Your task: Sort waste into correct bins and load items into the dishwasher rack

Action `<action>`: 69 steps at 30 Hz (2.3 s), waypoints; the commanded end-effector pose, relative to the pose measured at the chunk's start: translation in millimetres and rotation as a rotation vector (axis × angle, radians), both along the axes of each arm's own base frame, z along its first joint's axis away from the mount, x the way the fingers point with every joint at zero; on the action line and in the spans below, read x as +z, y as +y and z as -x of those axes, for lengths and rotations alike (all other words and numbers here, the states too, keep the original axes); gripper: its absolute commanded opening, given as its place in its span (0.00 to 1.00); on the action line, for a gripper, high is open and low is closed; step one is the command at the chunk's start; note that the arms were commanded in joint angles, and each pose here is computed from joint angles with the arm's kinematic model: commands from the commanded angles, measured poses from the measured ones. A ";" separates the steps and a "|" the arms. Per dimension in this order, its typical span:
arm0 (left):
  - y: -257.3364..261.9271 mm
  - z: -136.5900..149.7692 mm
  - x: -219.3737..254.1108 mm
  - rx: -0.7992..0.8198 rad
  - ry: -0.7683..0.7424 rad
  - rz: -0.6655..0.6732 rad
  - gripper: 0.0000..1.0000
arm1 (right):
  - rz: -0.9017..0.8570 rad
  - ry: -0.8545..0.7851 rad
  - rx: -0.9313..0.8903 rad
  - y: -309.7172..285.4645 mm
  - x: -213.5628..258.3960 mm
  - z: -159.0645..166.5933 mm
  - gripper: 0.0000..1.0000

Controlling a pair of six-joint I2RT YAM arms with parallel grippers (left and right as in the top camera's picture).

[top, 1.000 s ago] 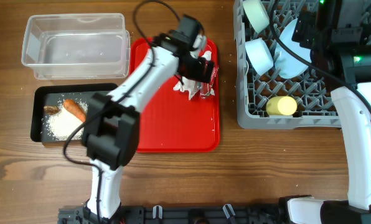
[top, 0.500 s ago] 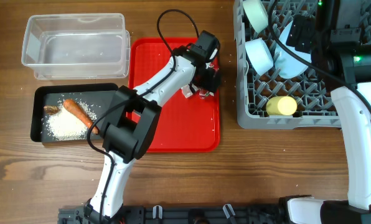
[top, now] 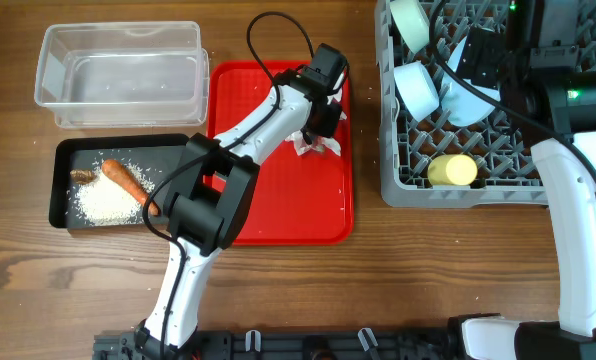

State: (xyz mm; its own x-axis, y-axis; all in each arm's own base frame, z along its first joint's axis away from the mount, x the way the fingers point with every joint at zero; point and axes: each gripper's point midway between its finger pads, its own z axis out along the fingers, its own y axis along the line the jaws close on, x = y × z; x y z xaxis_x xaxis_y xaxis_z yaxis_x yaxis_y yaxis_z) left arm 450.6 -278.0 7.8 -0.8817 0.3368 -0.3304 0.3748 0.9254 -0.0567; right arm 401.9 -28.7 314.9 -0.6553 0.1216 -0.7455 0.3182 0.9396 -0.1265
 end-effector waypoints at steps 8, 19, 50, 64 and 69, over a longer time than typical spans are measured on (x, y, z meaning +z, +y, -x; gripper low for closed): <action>30.3 -13.2 90.2 0.089 -0.054 0.049 0.04 | -0.017 0.027 -0.003 0.8 -7.7 1.0 1.00; 233.8 -49.9 221.2 0.494 -0.292 0.062 0.04 | -0.048 0.031 0.027 8.1 -9.9 -0.1 1.00; 281.7 -16.5 322.0 0.567 -0.482 0.199 1.00 | -0.165 -0.039 0.419 68.9 23.5 14.9 1.00; 282.2 -16.5 322.0 0.568 -0.482 0.199 1.00 | -0.175 -0.041 0.383 64.2 29.1 28.1 1.00; 282.2 -16.5 322.0 0.568 -0.482 0.199 1.00 | -0.053 -0.160 0.414 55.4 45.7 24.7 1.00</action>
